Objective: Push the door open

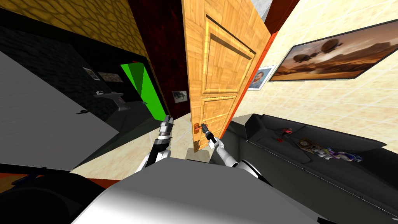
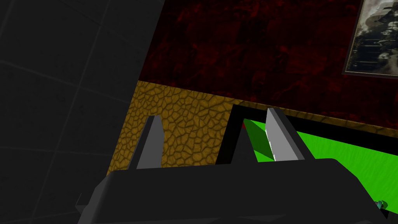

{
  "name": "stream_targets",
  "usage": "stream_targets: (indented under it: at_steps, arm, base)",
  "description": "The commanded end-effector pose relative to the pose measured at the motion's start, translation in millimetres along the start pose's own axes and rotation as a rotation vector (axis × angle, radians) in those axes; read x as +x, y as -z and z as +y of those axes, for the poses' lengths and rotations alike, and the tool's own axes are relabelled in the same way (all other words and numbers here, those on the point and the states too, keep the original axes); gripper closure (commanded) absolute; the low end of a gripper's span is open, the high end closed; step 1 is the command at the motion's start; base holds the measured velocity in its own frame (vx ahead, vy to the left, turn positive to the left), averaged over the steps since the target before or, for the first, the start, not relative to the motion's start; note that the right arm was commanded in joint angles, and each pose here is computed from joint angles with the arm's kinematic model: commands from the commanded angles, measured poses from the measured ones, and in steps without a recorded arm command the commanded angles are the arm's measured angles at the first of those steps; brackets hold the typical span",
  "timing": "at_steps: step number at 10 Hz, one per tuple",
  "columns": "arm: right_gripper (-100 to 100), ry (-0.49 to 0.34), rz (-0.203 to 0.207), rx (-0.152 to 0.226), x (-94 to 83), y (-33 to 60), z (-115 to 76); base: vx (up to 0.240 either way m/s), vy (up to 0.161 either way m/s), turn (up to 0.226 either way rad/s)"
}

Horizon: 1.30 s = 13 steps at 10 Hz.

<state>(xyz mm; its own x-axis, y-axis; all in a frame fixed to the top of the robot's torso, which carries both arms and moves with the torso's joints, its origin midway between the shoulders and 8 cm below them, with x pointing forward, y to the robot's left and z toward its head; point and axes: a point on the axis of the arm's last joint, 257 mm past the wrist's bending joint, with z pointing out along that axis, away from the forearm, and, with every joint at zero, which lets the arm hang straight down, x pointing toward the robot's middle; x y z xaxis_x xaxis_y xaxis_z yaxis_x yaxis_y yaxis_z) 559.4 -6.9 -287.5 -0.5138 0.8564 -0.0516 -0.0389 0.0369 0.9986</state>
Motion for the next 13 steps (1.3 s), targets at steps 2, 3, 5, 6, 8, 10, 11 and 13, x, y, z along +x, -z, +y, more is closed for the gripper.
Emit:
stream_targets:
  at_steps: [2,3,5,6,8,10,11,13]
  arm:
    - [100,0.008,-0.050,-0.024,-21.9,-5.3,13.3]
    - [100,0.006,-0.066,-0.022,-26.9,-5.5,12.3]
    - [100,0.004,-0.080,-0.020,-31.5,-5.6,11.3]
    - [100,0.001,-0.095,-0.017,-35.9,-5.7,10.1]
    - [100,-0.004,-0.122,-0.012,-43.6,-5.5,7.5]
    - [100,-0.011,-0.146,-0.006,-50.2,-5.1,4.6]
    - [100,-0.014,-0.157,-0.003,-52.7,-4.9,3.3]
    - [100,-0.026,-0.185,0.005,-58.9,-4.3,-0.9]
  base:
    - [0.050,0.094,0.000]
    - [0.049,0.084,0.014]
    - [0.037,0.064,0.014]
    - [0.046,0.077,0.008]
    - [0.043,0.089,0.001]
    - [0.045,0.092,0.003]
    - [0.050,0.080,0.001]
    - [0.053,0.093,0.007]
